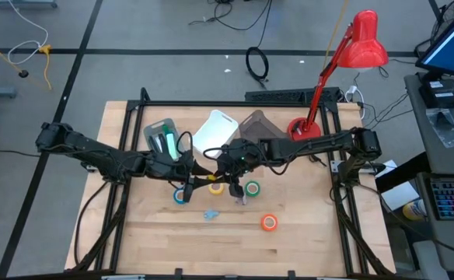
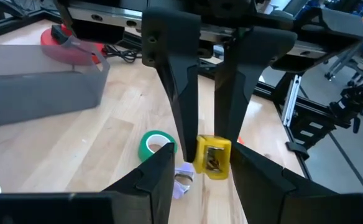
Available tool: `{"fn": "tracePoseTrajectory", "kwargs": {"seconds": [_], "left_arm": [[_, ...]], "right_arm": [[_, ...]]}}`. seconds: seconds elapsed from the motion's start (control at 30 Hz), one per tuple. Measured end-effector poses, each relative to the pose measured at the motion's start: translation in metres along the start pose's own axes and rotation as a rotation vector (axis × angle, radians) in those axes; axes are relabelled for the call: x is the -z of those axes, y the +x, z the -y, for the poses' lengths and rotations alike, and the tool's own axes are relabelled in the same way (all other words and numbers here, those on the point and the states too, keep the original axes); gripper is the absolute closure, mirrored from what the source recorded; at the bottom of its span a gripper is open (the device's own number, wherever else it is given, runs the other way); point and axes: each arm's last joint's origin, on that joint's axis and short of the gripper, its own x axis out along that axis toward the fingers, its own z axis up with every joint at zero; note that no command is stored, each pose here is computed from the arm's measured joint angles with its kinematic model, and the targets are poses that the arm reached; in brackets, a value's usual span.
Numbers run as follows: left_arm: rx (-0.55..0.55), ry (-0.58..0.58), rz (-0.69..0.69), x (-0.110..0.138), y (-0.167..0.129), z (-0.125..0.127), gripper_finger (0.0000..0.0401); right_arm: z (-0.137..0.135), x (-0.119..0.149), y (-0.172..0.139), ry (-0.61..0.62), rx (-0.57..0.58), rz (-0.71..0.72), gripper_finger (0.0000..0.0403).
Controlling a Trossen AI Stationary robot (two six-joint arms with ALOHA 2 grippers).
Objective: Pick and place Stapler, Stapler remover, tape
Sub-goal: Put the small yellow stapler into the gray bin
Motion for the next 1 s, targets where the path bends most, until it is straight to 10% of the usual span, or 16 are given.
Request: {"fn": "tracePoseTrajectory", "kwargs": {"seconds": [0.37, 1.0], "left_arm": [[-0.001, 0.002, -0.010, 0.000, 0.000, -0.003, 0.0352], [-0.019, -0.021, -0.021, -0.003, 0.001, -0.014, 0.0350]], "right_arm": [[0.001, 0.001, 0.000, 0.007, 0.001, -0.008, 0.0344], [0.008, 0.004, -0.002, 0.042, 0.015, -0.041, 0.0279]]}}
